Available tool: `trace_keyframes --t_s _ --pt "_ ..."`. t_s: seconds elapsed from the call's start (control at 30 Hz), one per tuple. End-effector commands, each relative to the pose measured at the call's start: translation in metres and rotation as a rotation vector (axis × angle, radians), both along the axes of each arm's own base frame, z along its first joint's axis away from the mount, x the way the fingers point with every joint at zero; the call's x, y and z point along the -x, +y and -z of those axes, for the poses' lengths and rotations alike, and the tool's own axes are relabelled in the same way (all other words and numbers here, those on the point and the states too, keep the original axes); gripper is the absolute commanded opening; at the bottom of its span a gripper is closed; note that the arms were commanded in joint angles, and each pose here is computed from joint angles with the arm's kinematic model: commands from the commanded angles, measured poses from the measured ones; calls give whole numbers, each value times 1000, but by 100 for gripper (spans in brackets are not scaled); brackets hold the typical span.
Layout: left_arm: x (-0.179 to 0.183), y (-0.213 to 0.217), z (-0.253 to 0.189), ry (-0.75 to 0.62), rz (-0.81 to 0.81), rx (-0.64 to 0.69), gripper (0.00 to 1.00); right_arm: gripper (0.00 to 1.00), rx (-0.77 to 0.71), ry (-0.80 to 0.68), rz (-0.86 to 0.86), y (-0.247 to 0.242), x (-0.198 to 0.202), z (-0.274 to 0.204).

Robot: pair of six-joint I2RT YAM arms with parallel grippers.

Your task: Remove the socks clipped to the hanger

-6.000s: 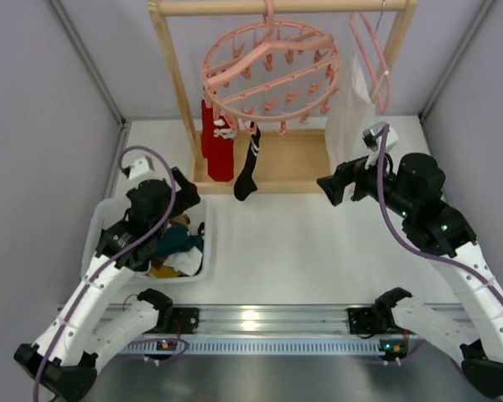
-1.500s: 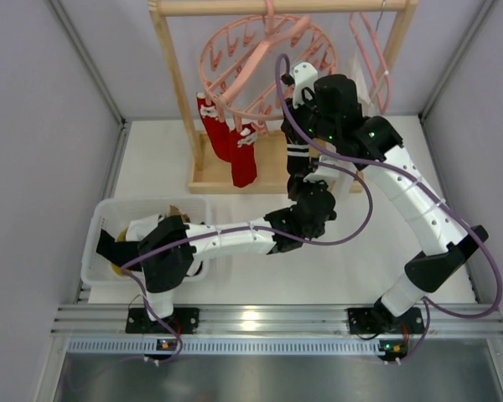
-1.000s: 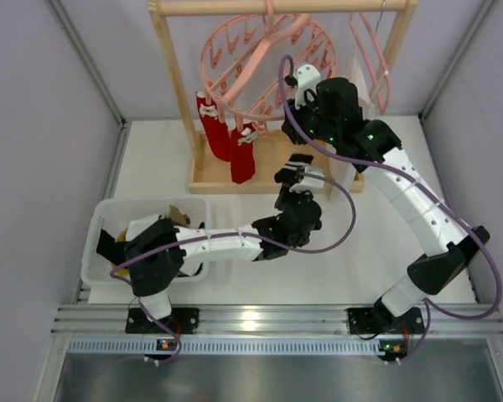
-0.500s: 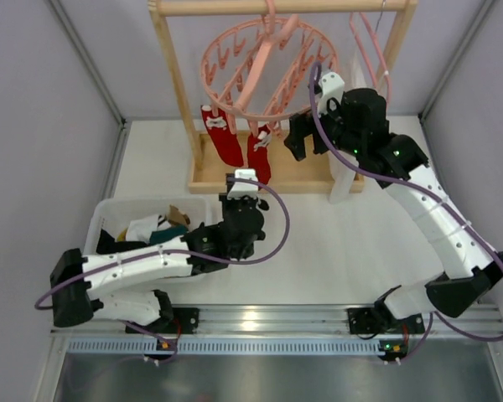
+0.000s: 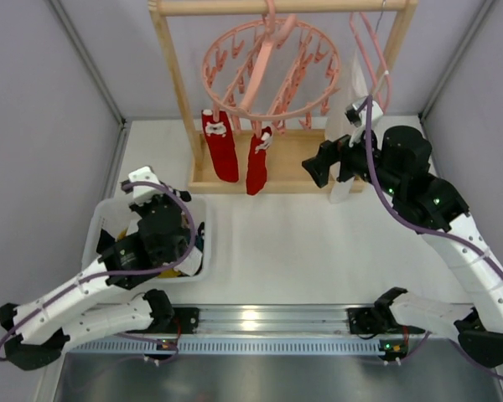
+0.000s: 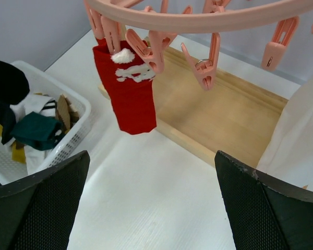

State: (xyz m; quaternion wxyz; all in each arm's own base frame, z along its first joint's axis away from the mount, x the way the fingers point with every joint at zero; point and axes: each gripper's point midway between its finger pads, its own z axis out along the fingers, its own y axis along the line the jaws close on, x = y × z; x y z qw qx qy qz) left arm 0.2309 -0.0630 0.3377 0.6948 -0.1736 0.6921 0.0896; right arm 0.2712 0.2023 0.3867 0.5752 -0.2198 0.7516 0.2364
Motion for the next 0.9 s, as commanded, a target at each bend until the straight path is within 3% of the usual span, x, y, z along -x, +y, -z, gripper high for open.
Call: trace_keyframes --t_s 0.0,0.13,0.23,0.27,0.3,0.43,0.5,0.67,0.8,0.87 --pt "7 44 -3 -1 -152 -20 0 99 -79 -51 -2 -1 4 -19" --pt "-2 40 11 11 -134 -9 0 99 -108 -48 -16 2 8 -21" --pt "-16 33 39 70 -71 75 0 99 -118 -40 -36 4 12 -21" --pt "-22 46 54 98 -117 103 0 99 -121 -40 -40 4 13 -21" --pt "-31 35 70 151 -38 152 0 99 -124 -42 -42 3 15 -22" --pt "-34 67 119 250 -150 264 0 99 -113 -35 -47 2 18 -15" --pt "-21 87 129 218 -248 304 0 99 -103 -36 -45 0 19 -13" --pt "-3 103 122 103 -298 381 0 99 -97 -33 -41 1 17 -7" --pt "3 113 134 113 -353 386 18 99 -113 -13 -61 7 15 0" --pt "4 115 141 124 -369 401 46 99 -114 -2 -72 10 15 3"
